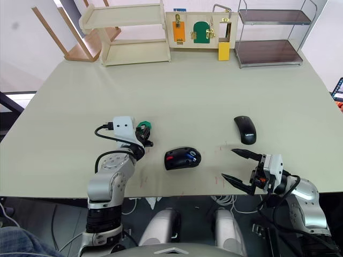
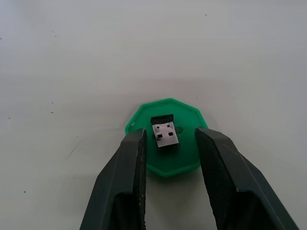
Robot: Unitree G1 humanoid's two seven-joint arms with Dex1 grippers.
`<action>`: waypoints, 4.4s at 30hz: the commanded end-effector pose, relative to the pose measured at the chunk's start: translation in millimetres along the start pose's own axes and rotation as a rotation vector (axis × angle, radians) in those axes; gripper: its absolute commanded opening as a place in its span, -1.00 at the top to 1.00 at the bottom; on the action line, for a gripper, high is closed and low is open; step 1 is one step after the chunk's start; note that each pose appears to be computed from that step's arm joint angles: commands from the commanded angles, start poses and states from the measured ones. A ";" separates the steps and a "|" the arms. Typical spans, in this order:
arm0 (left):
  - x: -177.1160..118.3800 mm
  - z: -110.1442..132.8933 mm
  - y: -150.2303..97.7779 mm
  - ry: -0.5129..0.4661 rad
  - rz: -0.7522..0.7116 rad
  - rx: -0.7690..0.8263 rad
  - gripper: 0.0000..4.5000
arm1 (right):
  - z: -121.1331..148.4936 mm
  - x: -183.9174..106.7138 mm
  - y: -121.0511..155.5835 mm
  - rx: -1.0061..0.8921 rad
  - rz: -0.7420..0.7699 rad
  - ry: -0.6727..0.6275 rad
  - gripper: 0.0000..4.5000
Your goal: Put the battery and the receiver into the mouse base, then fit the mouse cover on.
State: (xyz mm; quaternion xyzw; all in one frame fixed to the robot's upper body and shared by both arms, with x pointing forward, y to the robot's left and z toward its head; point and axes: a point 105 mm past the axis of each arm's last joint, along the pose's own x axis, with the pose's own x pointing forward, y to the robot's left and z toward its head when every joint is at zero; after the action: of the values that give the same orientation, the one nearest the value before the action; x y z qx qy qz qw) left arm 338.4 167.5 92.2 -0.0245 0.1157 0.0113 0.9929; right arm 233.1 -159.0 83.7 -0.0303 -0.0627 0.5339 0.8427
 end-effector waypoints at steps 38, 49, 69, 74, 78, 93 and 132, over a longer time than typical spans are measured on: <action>-29.7 47.7 -16.4 -0.107 -0.621 0.372 0.95 | 22.6 1.3 -3.7 -0.044 0.015 -0.078 -1.00; -49.4 65.6 -28.6 -0.039 -1.170 0.626 0.95 | 41.0 18.1 -11.1 0.072 0.000 -0.044 -1.00; -66.7 61.1 -73.4 -0.034 -1.569 0.840 0.95 | 80.6 67.6 4.5 0.628 0.085 0.208 -1.00; -67.5 61.8 -80.1 -0.053 -1.591 0.855 0.95 | 81.9 81.0 12.8 0.778 0.125 0.226 -1.00; -67.9 62.5 -84.1 -0.068 -1.600 0.865 0.95 | 81.6 92.1 15.2 0.883 0.115 0.223 -1.00; -72.0 59.3 -90.9 -0.072 -1.631 0.868 0.95 | 89.4 111.4 30.2 0.947 0.152 0.256 -1.00; -63.4 55.2 -91.9 -0.085 -1.607 0.903 0.95 | 89.0 114.6 35.9 0.944 0.163 0.278 -1.00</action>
State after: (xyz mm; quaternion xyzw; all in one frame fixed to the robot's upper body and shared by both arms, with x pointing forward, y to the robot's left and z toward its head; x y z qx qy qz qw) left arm 289.1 78.1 155.9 0.2801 0.0397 -0.7347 0.6165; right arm 246.3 -48.2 163.6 0.2807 0.3137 0.5282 0.7375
